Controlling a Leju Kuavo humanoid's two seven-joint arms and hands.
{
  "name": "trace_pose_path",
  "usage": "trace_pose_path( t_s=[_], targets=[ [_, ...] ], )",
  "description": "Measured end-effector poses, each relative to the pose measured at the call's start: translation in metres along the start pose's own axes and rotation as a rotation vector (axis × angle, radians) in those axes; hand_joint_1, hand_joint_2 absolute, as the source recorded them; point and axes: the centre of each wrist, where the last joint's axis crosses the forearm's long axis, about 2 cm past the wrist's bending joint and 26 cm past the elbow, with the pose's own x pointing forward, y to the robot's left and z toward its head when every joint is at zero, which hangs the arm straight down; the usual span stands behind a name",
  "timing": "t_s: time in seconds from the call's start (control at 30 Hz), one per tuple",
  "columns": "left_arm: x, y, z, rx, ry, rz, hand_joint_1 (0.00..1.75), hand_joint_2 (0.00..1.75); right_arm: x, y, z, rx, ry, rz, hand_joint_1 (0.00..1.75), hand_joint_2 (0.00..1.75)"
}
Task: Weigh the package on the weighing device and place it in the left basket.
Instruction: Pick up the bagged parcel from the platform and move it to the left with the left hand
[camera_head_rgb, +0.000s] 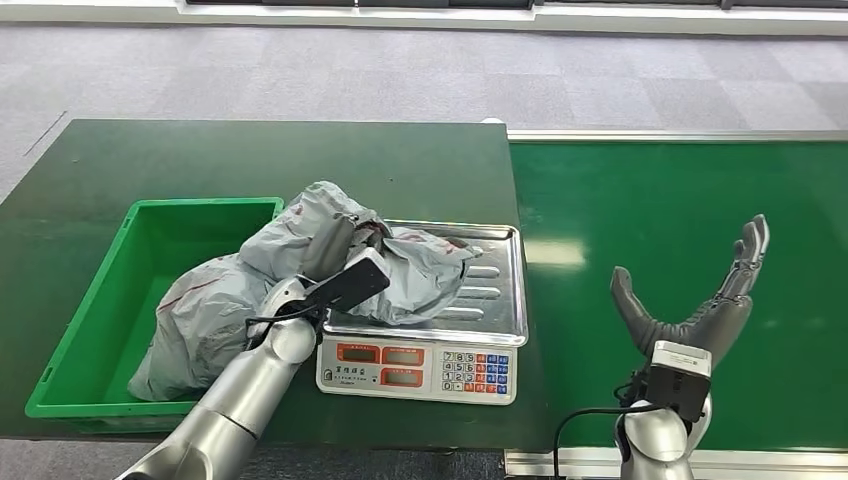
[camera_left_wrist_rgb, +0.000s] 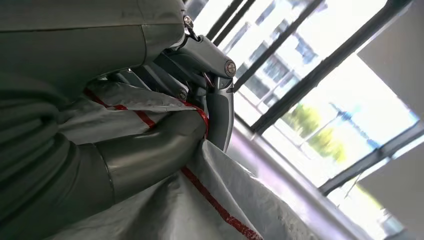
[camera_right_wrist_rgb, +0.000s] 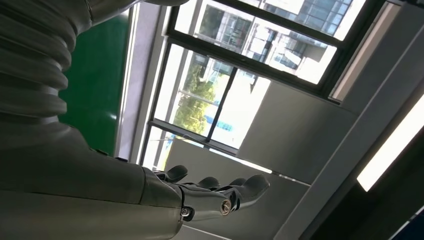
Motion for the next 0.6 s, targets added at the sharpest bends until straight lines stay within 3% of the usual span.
trace_pose_path(
  t_s=[0.13, 0.27, 0.43, 0.47, 0.53, 0.6],
  targets=[
    [0.015, 0.039, 0.01, 0.227, -0.117, 0.04, 1.75, 1.75, 0.001, -0.012, 0.009, -0.015, 0.006, 0.023, 0.0, 1.75],
    [0.023, 0.074, 0.034, 0.398, -0.19, -0.004, 1.75, 1.75, 0.003, -0.023, 0.016, -0.027, 0.007, 0.047, 0.0, 1.75],
    [0.02, 0.103, 0.065, 0.543, -0.168, -0.107, 1.75, 1.75, 0.006, -0.033, 0.021, -0.033, 0.012, 0.066, 0.0, 1.75],
    [0.019, 0.107, 0.071, 0.571, -0.153, -0.132, 1.68, 1.75, 0.007, -0.034, 0.022, -0.033, 0.012, 0.069, 0.0, 1.75],
    [0.014, 0.113, 0.084, 0.622, -0.107, -0.195, 0.99, 1.75, 0.008, -0.036, 0.024, -0.031, 0.016, 0.074, 0.0, 1.75],
    [0.008, 0.116, 0.098, 0.648, -0.044, -0.263, 0.19, 1.75, 0.008, -0.037, 0.026, -0.03, 0.021, 0.076, 0.0, 1.75]
  ],
)
